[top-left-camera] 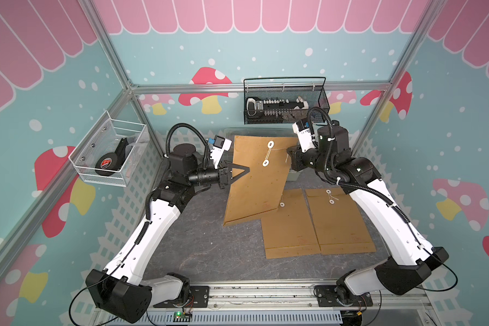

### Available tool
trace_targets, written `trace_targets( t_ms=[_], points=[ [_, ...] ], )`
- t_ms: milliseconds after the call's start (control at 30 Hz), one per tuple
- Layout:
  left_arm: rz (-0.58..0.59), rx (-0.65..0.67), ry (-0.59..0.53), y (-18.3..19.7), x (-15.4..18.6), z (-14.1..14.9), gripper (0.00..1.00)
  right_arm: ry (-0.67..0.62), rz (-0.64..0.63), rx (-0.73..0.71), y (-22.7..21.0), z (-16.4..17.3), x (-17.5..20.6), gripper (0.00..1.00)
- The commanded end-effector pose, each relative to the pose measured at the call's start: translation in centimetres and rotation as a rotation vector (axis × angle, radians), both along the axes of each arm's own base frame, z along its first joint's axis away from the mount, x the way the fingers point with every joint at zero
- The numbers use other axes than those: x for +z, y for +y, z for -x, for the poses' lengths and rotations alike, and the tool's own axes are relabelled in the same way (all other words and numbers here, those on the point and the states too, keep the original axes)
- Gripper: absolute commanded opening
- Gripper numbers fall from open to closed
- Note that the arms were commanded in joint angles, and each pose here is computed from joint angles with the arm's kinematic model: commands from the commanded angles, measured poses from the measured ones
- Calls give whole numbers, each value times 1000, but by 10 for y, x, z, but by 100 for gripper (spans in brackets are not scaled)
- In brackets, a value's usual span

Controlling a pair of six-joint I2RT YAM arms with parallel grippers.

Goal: Close the mouth of the file bag
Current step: Close the file bag.

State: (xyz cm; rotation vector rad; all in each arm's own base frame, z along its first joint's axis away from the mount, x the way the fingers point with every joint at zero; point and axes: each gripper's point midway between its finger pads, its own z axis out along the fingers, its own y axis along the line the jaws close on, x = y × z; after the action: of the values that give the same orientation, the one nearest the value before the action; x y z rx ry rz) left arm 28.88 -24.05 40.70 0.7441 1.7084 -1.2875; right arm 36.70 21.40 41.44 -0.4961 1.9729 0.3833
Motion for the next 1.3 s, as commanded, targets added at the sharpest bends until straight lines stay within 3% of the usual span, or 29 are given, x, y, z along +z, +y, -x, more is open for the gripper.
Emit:
trace_targets(
  t_ms=[0,233,467,1000,1267],
  points=[
    [8,-48,-60,-1,12,18,0,16,75,-46,-15,0,-1,0],
    [5,-66,-65,-5,12,22,0,12,73,-34,-10,-5,7,0],
    [-69,13,-52,-1,-8,5,0,4,68,-10,-8,1,24,0],
    [-142,-6,-48,-18,-30,6,0,30,52,97,25,4,40,0],
    [-151,25,-16,-18,-35,-3,0,38,129,119,39,13,28,0]
  ],
)
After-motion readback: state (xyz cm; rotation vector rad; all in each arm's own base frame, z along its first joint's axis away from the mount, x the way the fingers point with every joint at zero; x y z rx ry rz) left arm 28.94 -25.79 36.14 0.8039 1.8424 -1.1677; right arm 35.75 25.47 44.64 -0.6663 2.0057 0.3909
